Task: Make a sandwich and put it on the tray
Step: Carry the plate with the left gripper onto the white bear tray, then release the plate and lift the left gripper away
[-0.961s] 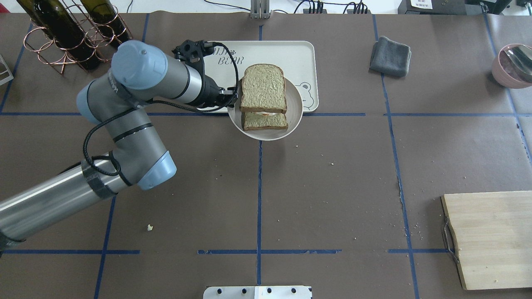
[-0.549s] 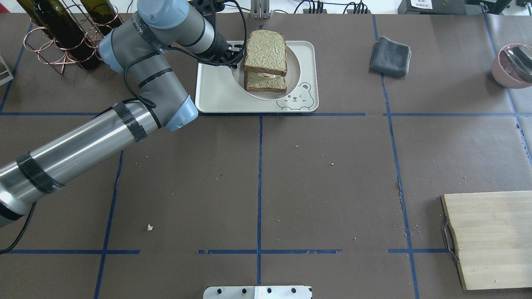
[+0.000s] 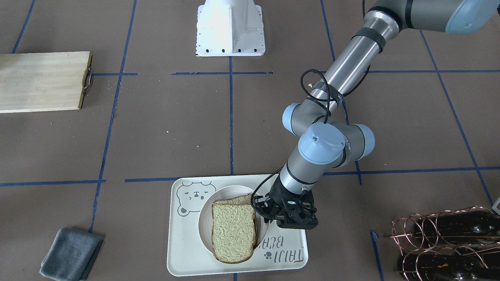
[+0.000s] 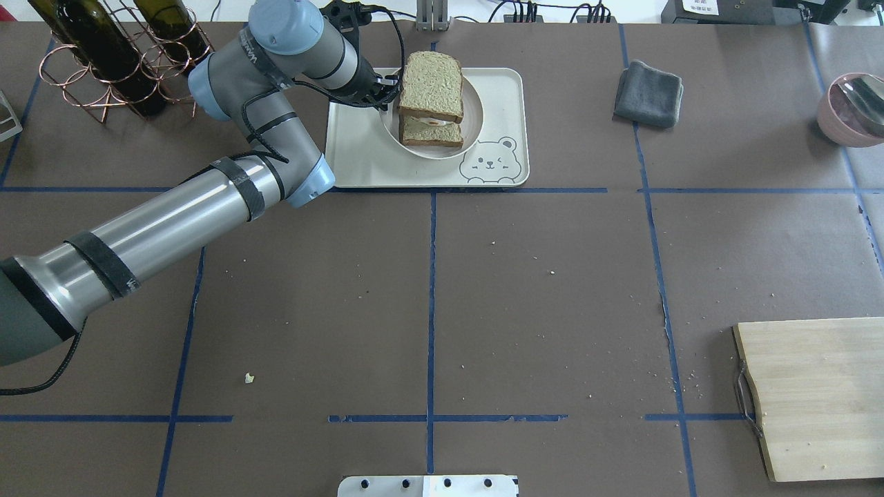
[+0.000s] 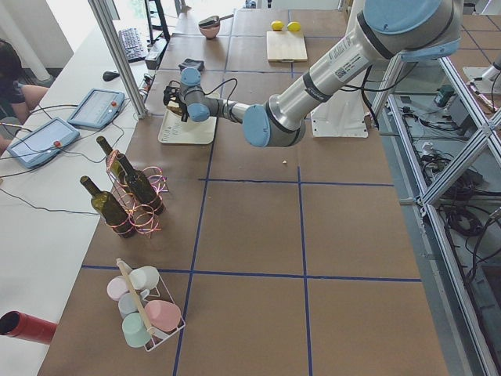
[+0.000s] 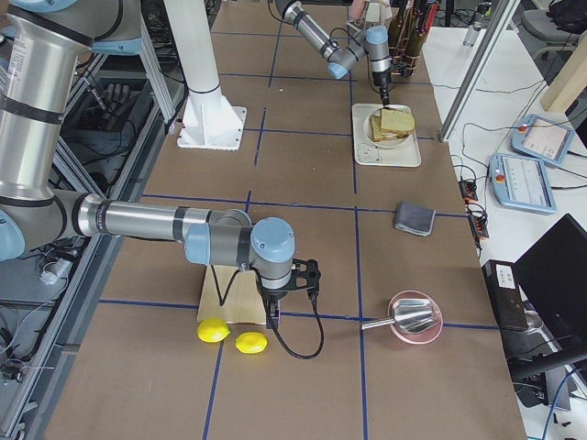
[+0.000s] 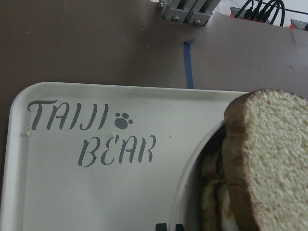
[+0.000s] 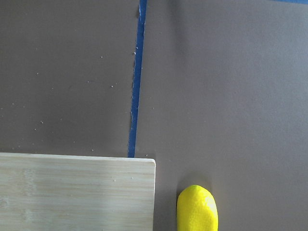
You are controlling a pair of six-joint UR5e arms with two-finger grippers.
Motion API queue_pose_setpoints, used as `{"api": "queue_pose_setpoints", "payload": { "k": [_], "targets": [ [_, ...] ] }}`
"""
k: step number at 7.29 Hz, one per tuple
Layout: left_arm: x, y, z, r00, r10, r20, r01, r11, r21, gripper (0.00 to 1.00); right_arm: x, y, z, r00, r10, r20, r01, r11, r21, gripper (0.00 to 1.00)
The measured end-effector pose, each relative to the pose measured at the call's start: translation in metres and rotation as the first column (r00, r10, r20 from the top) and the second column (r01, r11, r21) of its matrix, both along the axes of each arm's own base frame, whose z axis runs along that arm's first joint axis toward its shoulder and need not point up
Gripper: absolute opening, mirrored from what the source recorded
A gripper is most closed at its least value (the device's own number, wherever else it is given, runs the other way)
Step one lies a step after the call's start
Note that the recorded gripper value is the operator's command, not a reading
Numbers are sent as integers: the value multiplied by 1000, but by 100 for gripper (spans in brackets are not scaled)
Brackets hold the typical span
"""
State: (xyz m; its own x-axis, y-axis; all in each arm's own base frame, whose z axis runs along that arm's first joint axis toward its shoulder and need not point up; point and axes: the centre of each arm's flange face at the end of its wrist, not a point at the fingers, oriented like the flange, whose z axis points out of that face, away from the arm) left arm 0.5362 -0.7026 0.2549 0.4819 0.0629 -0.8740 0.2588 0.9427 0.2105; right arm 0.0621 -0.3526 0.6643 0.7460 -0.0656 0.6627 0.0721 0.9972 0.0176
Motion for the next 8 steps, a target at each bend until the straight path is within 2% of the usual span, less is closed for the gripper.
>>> {"api": "queue_pose_setpoints", "payload": {
  "k": [1, 2, 3, 6, 8],
  "targets": [
    [6, 1, 4, 1000, -5, 5, 5, 1000, 4, 60, 0, 0, 1, 1000, 0, 0, 0, 1000, -2, 100],
    [10, 2, 6, 1000, -8, 8, 8, 1000, 9, 68, 0, 1, 1, 1000, 0, 0, 0, 1000, -4, 100],
    [12, 3, 5, 1000, -5, 11, 5, 1000, 21, 100, 0, 1, 3, 1000, 0, 0, 0, 1000, -7, 100],
    [-7, 2, -7, 1000, -4, 5, 4, 997, 82, 100, 0, 2, 9, 1000, 0, 0, 0, 1000, -19, 100],
    [-67, 10, -7, 998, -7, 66, -2, 992, 127, 100, 0, 3, 12, 1000, 1, 1, -1, 1000, -25, 100]
  ]
}}
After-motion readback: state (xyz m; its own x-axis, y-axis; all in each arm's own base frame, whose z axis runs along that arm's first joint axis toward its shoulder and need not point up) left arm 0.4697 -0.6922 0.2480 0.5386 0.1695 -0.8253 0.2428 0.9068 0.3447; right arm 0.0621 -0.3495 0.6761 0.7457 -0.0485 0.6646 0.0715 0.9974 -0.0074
